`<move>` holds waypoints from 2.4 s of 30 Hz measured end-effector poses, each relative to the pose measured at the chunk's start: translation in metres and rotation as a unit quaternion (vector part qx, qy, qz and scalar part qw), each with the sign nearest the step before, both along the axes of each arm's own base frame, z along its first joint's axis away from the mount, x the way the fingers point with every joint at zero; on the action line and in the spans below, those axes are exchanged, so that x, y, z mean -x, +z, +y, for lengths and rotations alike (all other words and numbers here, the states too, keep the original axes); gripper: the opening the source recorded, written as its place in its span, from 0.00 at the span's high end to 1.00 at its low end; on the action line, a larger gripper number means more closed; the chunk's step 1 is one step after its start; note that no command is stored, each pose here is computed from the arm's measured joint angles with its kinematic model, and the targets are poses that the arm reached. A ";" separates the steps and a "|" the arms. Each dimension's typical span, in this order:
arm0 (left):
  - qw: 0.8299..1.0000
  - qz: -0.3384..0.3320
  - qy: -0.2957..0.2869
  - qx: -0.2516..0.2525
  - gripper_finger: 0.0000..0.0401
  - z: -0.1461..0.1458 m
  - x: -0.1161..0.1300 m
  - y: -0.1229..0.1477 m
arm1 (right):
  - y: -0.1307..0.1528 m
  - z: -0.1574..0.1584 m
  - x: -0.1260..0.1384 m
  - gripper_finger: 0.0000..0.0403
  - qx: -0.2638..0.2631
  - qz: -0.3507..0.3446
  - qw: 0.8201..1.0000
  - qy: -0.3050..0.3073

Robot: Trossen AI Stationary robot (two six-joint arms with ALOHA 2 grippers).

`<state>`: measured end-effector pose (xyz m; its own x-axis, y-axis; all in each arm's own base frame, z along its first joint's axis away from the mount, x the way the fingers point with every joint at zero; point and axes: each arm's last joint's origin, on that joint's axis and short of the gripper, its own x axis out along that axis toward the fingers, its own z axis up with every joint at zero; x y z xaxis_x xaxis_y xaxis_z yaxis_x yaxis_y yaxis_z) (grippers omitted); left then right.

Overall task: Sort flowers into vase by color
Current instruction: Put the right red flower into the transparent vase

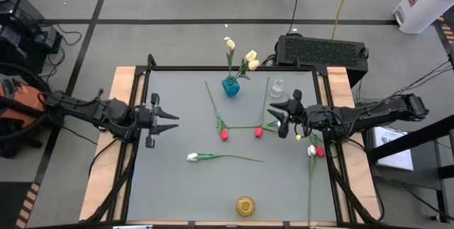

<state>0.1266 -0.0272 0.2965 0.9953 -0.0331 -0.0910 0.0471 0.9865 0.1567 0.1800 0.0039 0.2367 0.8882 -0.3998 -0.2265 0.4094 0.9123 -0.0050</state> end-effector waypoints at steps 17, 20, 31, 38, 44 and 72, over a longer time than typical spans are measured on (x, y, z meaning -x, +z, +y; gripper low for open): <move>0.998 0.000 0.045 0.048 0.72 0.000 -0.008 -0.063 | 0.044 -0.002 0.041 0.74 -0.006 -0.043 0.998 0.035; 0.998 -0.011 0.044 0.050 0.72 0.000 -0.008 -0.070 | 0.056 -0.004 0.058 0.74 -0.006 -0.035 0.999 0.035; 0.998 -0.019 0.038 0.055 0.72 0.000 -0.007 -0.094 | 0.082 -0.009 0.117 0.74 -0.077 0.041 0.996 0.023; 0.997 -0.017 0.049 0.057 0.72 0.001 -0.005 -0.107 | 0.069 -0.010 0.131 0.74 -0.130 0.116 0.985 0.003; 0.994 -0.011 0.058 0.095 0.72 0.002 -0.003 -0.119 | 0.058 -0.011 0.139 0.74 -0.199 0.151 0.967 -0.048; 0.993 -0.004 0.060 0.099 0.72 0.002 -0.003 -0.124 | 0.032 -0.002 0.091 0.74 -0.355 0.307 0.859 -0.207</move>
<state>0.1292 -0.0250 0.1724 0.9939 0.0689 -0.0860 -0.0726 0.9965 -0.0414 0.0890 0.0016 0.2690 0.3299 -0.2197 -0.9181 0.8179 0.5522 0.1617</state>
